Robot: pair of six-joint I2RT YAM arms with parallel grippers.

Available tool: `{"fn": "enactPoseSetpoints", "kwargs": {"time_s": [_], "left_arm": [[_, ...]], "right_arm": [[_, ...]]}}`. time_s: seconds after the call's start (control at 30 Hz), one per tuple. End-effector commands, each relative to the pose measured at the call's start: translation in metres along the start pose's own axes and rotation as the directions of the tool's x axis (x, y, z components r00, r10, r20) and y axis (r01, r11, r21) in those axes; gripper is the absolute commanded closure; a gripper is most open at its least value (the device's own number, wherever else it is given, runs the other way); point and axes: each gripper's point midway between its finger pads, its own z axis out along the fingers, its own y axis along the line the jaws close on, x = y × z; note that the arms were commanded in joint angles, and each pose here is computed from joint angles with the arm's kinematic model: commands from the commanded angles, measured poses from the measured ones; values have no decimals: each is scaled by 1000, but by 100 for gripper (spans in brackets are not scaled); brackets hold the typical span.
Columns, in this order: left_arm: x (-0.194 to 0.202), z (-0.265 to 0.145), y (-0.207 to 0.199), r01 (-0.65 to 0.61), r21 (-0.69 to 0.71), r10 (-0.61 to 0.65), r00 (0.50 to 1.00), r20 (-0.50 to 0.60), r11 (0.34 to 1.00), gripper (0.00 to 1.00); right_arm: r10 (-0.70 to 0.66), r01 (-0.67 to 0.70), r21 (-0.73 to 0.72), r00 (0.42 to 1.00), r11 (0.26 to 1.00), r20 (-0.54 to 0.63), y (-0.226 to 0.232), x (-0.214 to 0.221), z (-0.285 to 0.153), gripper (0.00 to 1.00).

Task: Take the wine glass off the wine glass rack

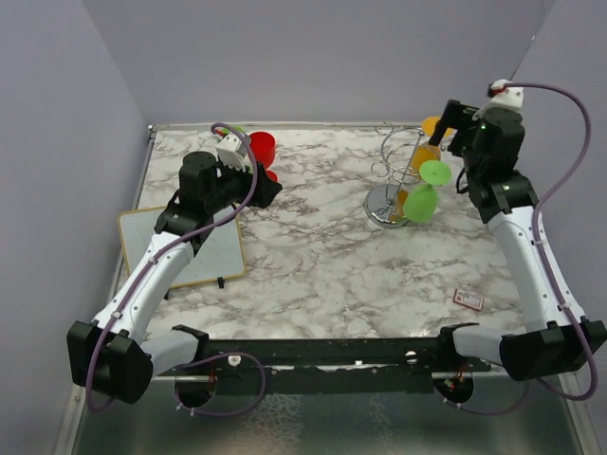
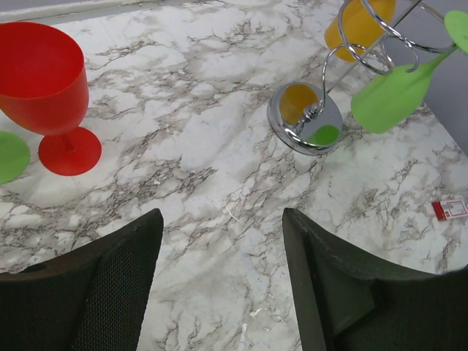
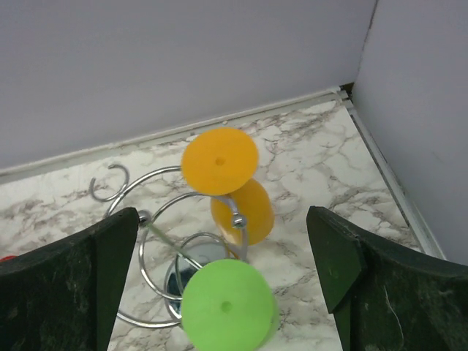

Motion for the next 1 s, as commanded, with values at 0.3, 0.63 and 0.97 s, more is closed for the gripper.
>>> {"fn": "enactPoseSetpoints", "kwargs": {"time_s": [0.3, 0.63, 0.97], "left_arm": [[-10, -4, -20, -8, 75, 5, 999, 39, 997, 31], [-9, -4, -26, -6, 93, 3, 999, 37, 996, 31], [-9, -4, -23, -8, 84, 5, 999, 35, 996, 31]], "right_arm": [[571, -599, -113, 795, 793, -206, -77, 51, -18, 1], [680, -749, -201, 660, 632, -320, -49, 97, -47, 6], [681, -784, -273, 620, 558, -390, -35, 105, -45, 20]]}}
